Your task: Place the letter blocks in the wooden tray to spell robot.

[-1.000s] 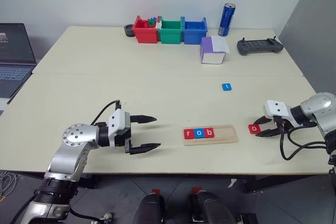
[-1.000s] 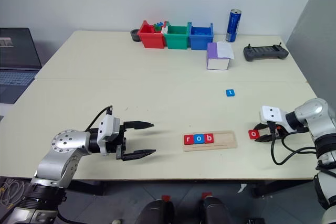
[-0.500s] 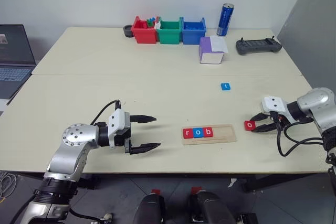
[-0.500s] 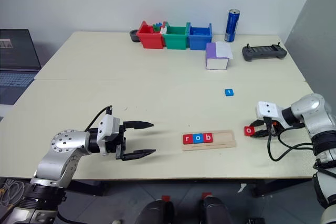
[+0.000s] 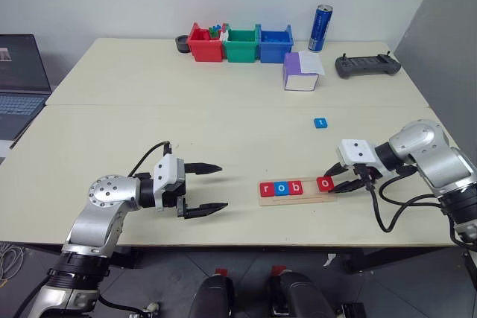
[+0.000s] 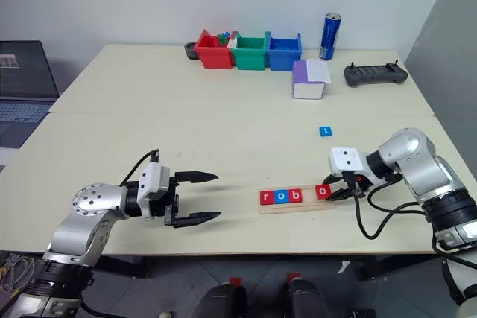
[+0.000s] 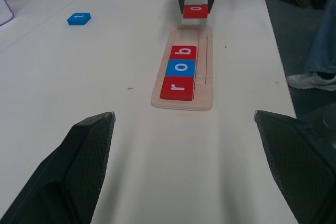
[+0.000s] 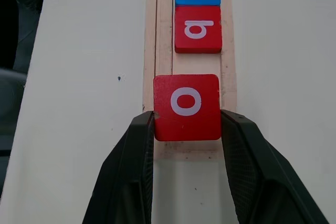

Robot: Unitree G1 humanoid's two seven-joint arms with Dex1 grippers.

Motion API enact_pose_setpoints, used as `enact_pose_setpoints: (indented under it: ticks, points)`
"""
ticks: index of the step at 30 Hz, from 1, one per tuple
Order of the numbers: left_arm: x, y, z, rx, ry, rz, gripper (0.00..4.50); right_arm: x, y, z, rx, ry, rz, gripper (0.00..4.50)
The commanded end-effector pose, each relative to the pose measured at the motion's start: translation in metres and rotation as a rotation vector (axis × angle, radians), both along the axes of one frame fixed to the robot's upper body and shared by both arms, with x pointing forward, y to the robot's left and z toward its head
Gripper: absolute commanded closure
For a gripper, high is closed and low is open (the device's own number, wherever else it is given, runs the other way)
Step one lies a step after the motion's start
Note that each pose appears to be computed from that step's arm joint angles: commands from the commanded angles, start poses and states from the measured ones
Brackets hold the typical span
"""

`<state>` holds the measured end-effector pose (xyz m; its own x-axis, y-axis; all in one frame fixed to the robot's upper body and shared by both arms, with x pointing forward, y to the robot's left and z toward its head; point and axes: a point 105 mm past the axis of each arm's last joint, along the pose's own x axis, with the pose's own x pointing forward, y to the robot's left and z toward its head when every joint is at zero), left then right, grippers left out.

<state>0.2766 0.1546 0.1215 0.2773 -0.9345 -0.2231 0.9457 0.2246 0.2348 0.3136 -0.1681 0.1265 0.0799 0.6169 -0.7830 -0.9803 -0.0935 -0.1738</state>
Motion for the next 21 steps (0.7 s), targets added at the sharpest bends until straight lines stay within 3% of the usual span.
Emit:
enact_pose_setpoints:
  ticks: [1, 21]
  points:
    - [0.0, -0.002, 0.009, -0.007, -0.045, -0.006, 0.0, 0.003, 0.008, 0.006, -0.019, -0.033, 0.025, 3.06]
    - [-0.002, 0.0, 0.008, -0.007, -0.048, 0.01, 0.0, 0.013, 0.019, -0.003, -0.054, -0.044, 0.005, 3.06]
